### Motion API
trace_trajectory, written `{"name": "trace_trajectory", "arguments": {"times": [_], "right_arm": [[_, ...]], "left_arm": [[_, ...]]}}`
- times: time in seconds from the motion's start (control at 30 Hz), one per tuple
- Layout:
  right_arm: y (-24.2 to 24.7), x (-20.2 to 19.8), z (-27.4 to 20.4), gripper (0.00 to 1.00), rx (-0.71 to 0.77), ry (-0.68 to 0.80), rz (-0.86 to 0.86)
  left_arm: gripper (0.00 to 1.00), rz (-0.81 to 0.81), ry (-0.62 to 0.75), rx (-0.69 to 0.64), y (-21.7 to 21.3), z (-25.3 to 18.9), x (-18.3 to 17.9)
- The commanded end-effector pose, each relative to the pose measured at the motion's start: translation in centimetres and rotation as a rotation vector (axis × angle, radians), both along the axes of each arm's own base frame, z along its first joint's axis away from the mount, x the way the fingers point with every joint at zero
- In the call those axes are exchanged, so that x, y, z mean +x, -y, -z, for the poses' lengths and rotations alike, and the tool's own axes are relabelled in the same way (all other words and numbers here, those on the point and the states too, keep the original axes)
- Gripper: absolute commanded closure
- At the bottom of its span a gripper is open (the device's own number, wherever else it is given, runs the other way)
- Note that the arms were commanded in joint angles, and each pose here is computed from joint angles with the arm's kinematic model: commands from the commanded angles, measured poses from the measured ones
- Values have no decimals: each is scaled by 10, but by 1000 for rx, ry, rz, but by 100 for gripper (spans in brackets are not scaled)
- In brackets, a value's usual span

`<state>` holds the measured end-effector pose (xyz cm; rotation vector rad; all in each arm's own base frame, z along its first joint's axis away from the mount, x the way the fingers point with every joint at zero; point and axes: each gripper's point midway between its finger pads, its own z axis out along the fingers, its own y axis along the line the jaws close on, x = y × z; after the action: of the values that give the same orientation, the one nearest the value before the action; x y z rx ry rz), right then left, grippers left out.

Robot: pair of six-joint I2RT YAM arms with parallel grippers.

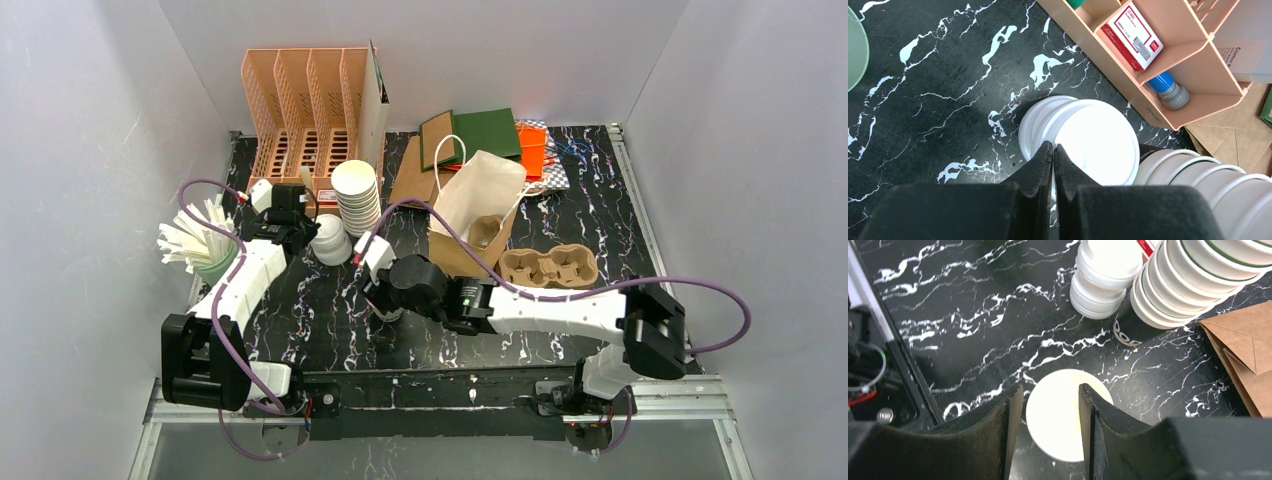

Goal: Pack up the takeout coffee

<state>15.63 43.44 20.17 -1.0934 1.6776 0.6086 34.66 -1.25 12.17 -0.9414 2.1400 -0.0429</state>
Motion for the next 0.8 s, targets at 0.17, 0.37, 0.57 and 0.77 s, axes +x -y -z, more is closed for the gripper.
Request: {"name": "trace_trajectory", "arguments": {"times": [0.17,0.37,0.57,0.77], "right_arm": [[-48,43,-18,36,249,-8,264],[-52,72,-2,34,420,29,444],[-65,89,16,49,543,-55,516],[-72,90,29,50,650,-170,534]], "left_arm": [[100,-20,-6,-12,0,5,-3],[100,-8,-20,-13,2,4,-3],[100,-2,-37,-11,2,7,-3],[100,11,-57,-12,1,9,0]]}}
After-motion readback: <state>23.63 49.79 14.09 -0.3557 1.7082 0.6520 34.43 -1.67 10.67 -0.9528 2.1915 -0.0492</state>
